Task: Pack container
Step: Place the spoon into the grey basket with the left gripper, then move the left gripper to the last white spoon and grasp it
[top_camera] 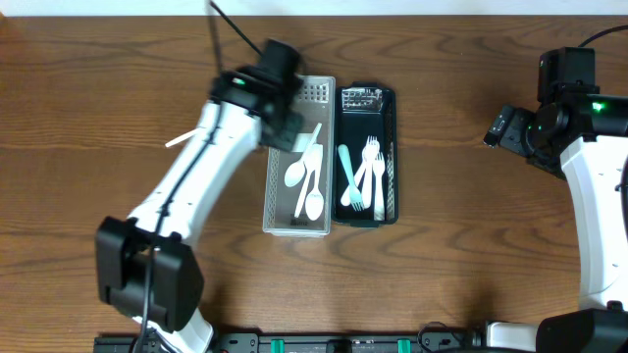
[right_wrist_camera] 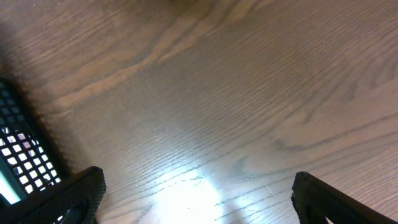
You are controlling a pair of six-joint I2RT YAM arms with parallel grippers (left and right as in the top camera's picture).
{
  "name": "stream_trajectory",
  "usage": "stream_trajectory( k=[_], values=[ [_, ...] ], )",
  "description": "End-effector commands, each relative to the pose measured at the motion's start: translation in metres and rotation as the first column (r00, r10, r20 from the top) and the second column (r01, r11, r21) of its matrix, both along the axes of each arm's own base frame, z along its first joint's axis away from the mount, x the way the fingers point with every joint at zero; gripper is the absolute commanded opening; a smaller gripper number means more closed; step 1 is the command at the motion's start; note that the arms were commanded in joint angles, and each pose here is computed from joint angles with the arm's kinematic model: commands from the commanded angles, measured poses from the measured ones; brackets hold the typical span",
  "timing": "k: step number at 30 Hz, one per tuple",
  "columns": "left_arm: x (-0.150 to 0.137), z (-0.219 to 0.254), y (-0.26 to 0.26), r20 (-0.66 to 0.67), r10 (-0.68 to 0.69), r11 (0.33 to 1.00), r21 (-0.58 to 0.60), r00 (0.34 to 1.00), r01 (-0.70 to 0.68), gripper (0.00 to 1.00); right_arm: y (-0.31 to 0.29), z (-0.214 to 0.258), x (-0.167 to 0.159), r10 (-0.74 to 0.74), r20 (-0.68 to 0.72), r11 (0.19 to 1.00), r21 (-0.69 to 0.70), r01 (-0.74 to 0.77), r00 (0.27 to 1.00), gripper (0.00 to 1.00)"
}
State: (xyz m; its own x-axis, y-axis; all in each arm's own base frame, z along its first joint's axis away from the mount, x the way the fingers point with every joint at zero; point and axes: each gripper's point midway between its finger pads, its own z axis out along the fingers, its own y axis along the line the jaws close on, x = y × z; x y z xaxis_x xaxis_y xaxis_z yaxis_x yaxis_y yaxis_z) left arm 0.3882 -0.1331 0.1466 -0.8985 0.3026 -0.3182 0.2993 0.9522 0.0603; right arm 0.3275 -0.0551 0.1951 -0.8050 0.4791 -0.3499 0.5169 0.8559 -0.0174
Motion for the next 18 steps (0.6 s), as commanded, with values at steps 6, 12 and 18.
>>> stream_trajectory(
  k=[6, 12, 18],
  values=[
    [0.047, -0.002, 0.116, 0.068, 0.041, 0.984, 0.173, 0.997, -0.052, 0.61, -0.004, -0.003, -0.001, 0.001, -0.013, 1.000, -0.006, -0.001, 1.000, 0.99],
    [0.051, -0.054, 0.134, -0.058, -0.192, 0.978, 0.078, 0.980, 0.196, 0.58, -0.004, -0.003, -0.001, 0.001, -0.012, 1.000, -0.006, -0.001, 1.000, 0.99],
    [0.062, -0.094, 0.156, -0.098, -0.237, 0.965, 0.090, 0.967, 0.246, 0.59, -0.004, -0.004, -0.004, 0.002, -0.025, 1.000, -0.006, -0.002, 1.000, 0.99]
  ],
)
